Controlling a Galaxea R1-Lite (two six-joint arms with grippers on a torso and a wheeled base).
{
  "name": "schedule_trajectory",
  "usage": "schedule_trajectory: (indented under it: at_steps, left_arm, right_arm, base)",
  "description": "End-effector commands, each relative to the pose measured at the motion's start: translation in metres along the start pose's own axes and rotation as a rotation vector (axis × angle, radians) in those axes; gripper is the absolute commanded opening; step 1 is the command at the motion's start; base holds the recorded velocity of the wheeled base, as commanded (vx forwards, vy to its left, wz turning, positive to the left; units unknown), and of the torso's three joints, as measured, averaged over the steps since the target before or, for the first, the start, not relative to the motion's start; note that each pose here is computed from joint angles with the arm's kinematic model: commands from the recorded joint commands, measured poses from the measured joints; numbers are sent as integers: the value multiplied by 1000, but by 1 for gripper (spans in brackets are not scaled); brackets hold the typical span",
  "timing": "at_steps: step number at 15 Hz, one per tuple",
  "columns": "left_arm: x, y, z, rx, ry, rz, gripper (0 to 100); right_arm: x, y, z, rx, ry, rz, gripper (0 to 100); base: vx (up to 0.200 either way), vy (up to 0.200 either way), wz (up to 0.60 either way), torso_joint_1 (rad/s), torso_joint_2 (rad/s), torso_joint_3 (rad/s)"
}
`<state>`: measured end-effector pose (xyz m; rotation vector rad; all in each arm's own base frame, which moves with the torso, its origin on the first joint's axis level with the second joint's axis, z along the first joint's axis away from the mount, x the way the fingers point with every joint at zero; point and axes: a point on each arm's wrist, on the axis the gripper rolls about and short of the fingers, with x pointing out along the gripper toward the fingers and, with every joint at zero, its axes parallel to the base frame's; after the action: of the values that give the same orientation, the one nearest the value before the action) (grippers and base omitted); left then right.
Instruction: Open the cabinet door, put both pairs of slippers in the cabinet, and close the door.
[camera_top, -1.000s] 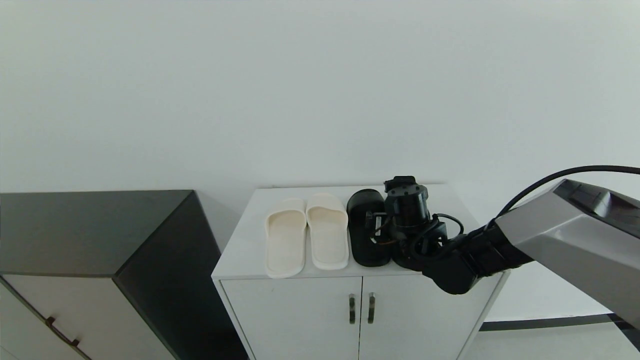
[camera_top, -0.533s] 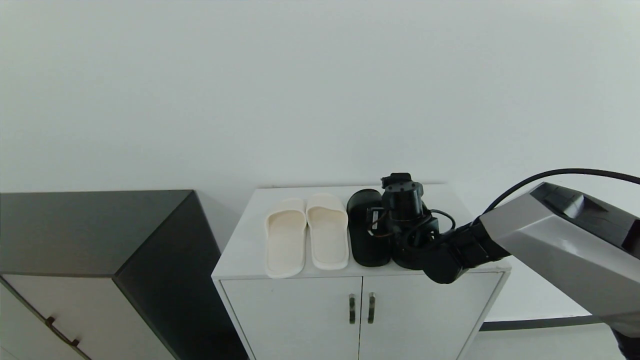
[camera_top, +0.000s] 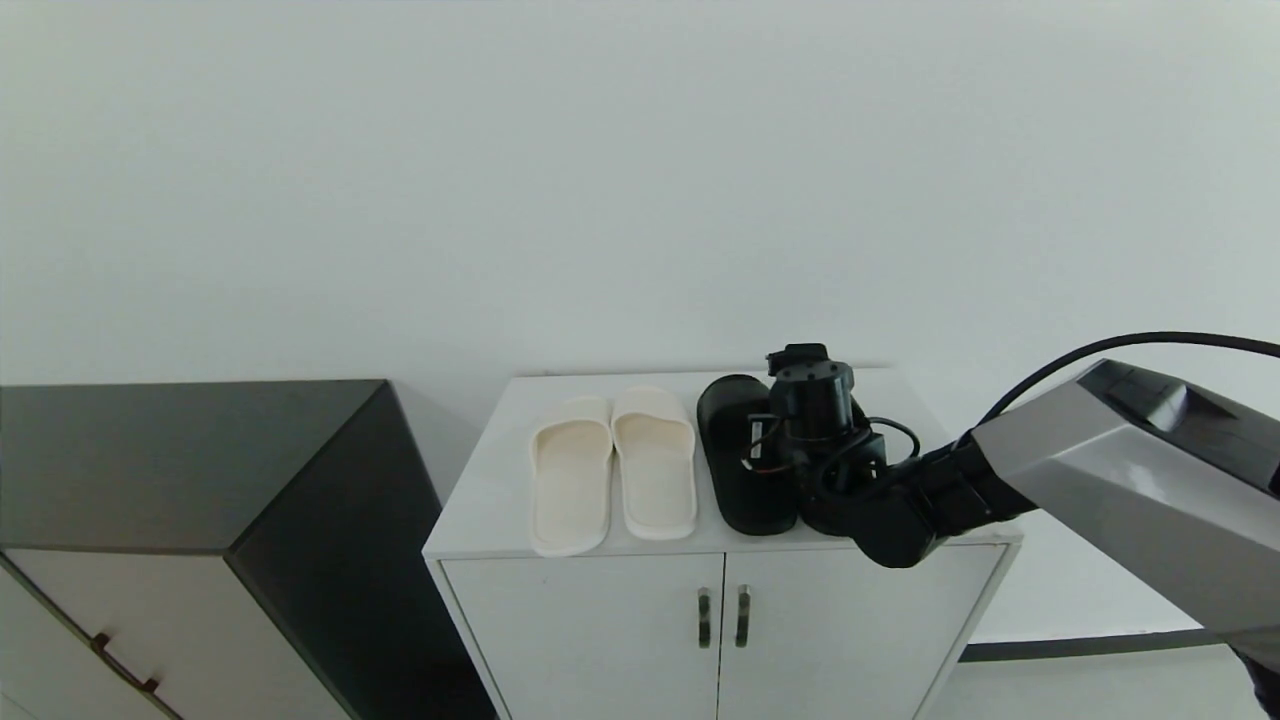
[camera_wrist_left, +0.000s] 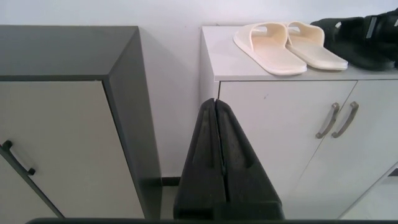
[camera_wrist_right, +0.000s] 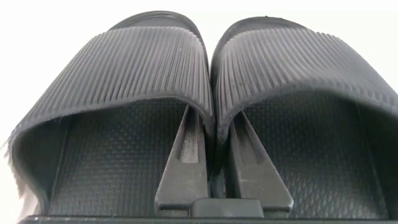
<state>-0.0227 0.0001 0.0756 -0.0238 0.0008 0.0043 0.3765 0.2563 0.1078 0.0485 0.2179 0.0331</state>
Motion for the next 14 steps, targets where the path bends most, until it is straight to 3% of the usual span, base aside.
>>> schedule_trajectory:
  at_steps: [1, 3, 8, 12, 14]
  left_arm:
    - [0, 0, 0, -1, -1, 2, 0]
    - [0, 1, 0, -1, -3, 45, 0]
    - [0, 1, 0, 2, -4, 49, 0]
    - [0, 1, 0, 2, -4, 49, 0]
    - [0, 1, 0, 1, -4, 49, 0]
  right_arm:
    - [-23, -7, 24, 19, -31, 13, 0]
    - [-53, -14, 34, 13, -25, 41, 0]
    - [-136, -29, 48, -5, -12, 195, 0]
    - [-180, -40, 40, -64, 54, 500, 0]
    - [-187, -45, 36, -69, 79, 589, 0]
  base:
    - [0, 0, 0, 0, 0, 0]
    - [0, 0, 0, 0, 0, 0]
    - [0, 0, 0, 0, 0, 0]
    - [0, 0, 0, 0, 0, 0]
    - [0, 0, 0, 0, 0, 0]
